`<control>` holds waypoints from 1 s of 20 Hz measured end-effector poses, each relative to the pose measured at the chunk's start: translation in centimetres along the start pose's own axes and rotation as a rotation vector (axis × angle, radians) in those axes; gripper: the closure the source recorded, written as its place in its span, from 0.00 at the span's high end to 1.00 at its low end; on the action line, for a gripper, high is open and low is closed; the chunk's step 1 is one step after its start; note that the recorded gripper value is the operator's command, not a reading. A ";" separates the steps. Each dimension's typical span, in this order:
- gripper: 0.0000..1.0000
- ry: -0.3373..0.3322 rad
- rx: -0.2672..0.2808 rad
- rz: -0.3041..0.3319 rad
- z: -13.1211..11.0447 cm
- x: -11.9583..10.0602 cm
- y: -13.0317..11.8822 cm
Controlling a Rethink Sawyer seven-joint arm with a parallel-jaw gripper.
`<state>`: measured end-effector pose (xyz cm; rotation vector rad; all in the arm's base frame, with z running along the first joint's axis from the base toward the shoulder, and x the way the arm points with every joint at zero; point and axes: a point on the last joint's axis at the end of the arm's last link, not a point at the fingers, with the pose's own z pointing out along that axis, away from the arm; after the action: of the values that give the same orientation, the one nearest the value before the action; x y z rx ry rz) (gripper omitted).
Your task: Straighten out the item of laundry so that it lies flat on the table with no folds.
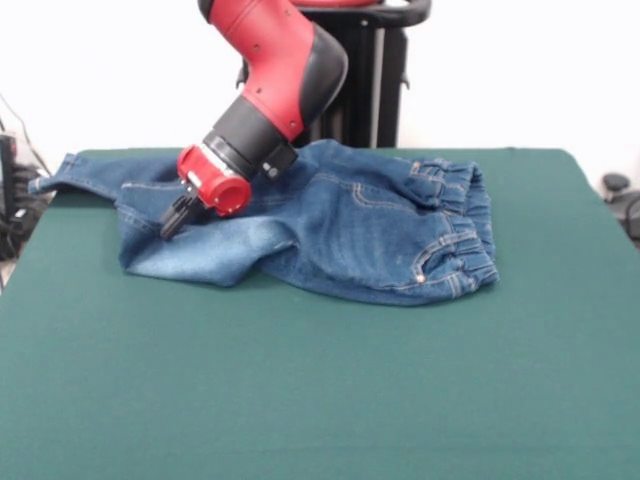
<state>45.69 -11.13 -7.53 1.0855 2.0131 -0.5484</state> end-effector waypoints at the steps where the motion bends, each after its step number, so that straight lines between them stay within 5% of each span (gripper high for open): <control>1: 0.00 0.002 -0.003 -0.002 0.0 -0.1 0.0; 9: 0.00 -0.058 -0.040 -0.020 -1.0 -3.2 1.3; 20: 0.00 -0.250 -0.141 0.021 -5.1 -7.0 8.0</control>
<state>52.61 -6.92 0.97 0.9052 1.7921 -0.4968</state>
